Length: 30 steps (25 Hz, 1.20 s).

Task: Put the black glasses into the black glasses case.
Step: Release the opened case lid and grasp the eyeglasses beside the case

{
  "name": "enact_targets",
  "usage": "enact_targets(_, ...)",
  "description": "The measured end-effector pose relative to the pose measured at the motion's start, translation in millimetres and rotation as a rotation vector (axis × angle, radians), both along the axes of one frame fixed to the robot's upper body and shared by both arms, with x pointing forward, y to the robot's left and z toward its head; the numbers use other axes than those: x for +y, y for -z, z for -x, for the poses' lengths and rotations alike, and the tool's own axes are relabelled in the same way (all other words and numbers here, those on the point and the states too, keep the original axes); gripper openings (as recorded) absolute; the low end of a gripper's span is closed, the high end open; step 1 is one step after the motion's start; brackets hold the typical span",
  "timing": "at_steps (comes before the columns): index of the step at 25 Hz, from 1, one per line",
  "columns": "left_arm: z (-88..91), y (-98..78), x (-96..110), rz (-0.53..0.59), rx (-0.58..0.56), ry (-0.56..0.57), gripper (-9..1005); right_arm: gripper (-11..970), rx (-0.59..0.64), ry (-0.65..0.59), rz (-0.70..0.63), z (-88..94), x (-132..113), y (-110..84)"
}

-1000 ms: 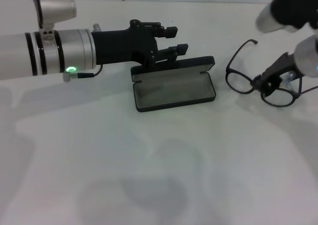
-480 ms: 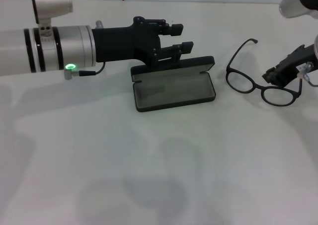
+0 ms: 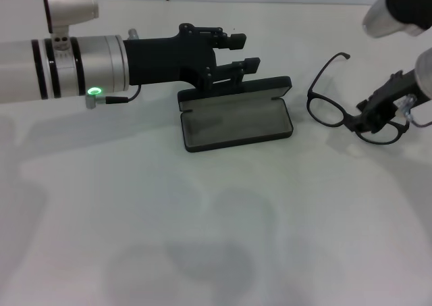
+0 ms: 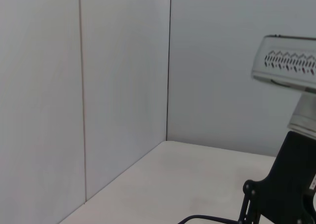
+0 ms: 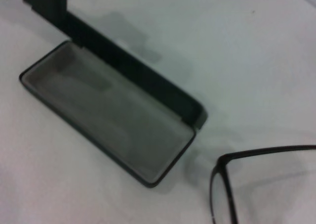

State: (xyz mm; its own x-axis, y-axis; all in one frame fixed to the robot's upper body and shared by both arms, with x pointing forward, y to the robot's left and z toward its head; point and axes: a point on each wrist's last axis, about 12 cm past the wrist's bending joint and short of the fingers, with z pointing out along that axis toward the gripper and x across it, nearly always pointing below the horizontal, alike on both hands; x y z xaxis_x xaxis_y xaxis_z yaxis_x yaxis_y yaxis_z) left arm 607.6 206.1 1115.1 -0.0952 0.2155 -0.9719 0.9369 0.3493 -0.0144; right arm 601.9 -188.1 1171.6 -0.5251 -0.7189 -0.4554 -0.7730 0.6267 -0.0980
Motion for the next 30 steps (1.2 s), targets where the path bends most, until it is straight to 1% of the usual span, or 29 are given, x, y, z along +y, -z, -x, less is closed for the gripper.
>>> enact_targets(4,0.0,0.2,-1,-0.004,-0.008,0.003,481,358,-0.004,-0.015,0.027,-2.3,5,6.9)
enact_targets(9,0.5,1.1,0,-0.009,-0.016,0.003,481,349,-0.017,-0.013,0.045,-10.1,9,13.8)
enact_targets(15,1.1,3.0,2,-0.013,-0.012,-0.006,481,290,-0.014,-0.035,0.071,-15.1,17,20.4)
enact_targets(20,-0.1,4.4,2,-0.023,-0.012,-0.02,481,288,-0.001,-0.052,0.102,-16.4,23,25.0)
enact_targets(30,-0.2,4.7,2,-0.027,-0.019,-0.02,480,283,0.004,-0.047,0.112,-19.1,23,28.5)
